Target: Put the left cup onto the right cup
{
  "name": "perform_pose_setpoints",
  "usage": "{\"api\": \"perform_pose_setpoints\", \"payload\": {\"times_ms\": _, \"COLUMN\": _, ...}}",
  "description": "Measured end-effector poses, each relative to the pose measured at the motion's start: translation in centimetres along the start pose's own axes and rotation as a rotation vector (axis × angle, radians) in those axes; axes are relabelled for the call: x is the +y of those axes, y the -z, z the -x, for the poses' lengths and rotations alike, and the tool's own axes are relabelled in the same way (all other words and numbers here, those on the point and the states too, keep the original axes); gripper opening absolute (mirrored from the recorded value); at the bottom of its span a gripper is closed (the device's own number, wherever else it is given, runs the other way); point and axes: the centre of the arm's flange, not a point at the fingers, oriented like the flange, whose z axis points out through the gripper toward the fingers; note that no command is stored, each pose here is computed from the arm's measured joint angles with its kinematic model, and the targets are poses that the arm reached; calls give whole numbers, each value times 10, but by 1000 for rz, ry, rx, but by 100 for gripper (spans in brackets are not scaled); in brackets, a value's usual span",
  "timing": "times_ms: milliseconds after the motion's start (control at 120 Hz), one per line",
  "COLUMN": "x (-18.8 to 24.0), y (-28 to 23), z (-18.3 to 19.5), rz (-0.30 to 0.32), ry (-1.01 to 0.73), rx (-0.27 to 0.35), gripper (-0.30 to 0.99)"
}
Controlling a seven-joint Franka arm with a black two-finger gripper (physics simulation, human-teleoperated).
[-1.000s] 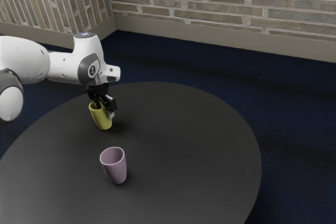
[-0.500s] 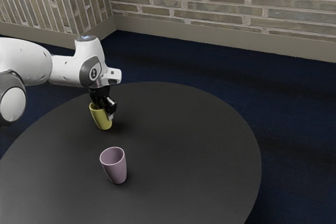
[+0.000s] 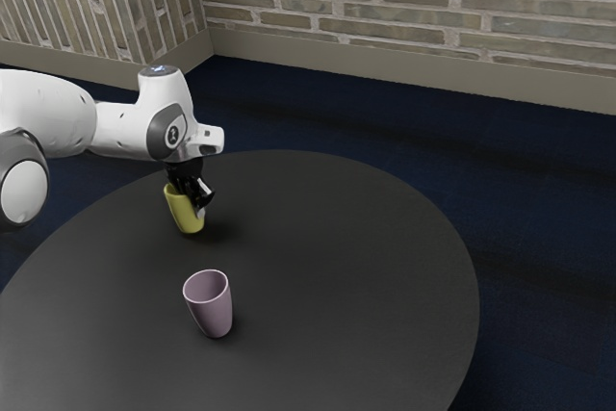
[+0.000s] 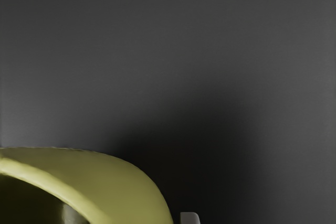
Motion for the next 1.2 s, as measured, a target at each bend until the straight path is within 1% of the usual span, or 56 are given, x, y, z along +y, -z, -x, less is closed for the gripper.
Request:
{"api": "perform_pose_setpoints", "payload": {"times_ms": 300, "x": 2, "y": 5, "z": -1, "rz": -5, "ry": 3, "rx": 6, "gripper": -8}}
{"api": "perform_pose_setpoints", "payload": {"times_ms": 500, "x": 8, "y": 22, "z": -3, "rz": -6, "ry": 3, "rx": 23, "gripper": -9}}
{"api": "perform_pose_setpoints", "payload": {"times_ms": 617, "x": 21, "y": 44, "z": -7, "rz": -2, "ry": -10, "rx": 44, "gripper": -9}}
{"api": "perform_pose_setpoints", "payload": {"times_ms": 750, "x": 35, "y": 67, "z": -10, "rz": 6, "ry": -18, "rx": 53, "gripper": -9}}
{"api": "perform_pose_setpoints", "payload": {"times_ms": 1025, "x": 73, "y": 98, "z": -16, "rz": 10, "ry": -41, "rx": 51, "gripper": -9}}
{"api": "perform_pose_setpoints", "payload": {"times_ms": 1200, "x": 101, "y": 111, "z": -18, "rz": 9, "ry": -48, "rx": 38, "gripper": -9}}
